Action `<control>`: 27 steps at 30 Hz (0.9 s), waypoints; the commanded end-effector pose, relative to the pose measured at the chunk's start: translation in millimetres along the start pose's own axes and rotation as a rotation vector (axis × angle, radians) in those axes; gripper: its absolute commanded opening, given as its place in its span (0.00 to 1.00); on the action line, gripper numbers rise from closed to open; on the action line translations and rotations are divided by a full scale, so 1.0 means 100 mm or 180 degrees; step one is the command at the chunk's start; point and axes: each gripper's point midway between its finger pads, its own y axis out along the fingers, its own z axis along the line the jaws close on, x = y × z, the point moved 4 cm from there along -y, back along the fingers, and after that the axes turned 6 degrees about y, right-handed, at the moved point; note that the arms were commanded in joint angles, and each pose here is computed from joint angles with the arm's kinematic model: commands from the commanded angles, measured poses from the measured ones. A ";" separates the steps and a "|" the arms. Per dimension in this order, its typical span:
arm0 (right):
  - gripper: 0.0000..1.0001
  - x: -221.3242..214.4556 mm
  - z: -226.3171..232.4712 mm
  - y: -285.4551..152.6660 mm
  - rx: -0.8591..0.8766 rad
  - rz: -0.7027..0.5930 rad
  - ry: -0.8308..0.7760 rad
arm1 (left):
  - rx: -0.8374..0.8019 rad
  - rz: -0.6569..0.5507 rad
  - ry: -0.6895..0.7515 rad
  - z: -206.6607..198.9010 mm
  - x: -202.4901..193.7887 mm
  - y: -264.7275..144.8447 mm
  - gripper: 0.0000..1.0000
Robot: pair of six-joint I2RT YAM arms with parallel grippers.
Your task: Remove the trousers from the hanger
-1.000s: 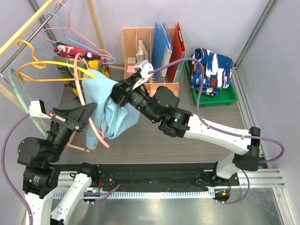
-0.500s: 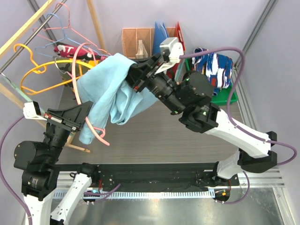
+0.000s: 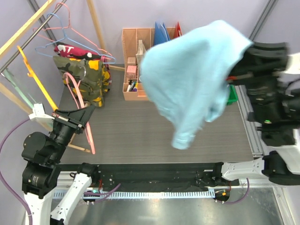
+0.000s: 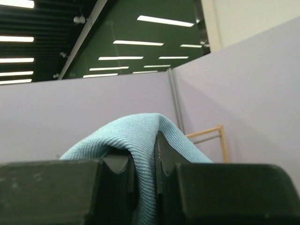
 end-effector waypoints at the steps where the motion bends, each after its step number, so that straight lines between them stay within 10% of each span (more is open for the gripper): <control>1: 0.01 0.79 -0.22 -0.32 -0.0265 -0.0592 -0.0199 | -0.0260 0.0090 0.0200 -0.18 0.01 0.04 0.00; 9: 0.01 0.57 -0.71 -0.92 -0.0962 -0.0125 -0.0616 | -0.0607 0.0990 0.0203 -0.15 -0.39 0.31 0.00; 27: 0.01 -0.65 -1.44 -2.03 -0.2126 0.1044 -0.1131 | -0.0629 0.1722 0.0243 0.43 -0.95 -0.06 0.00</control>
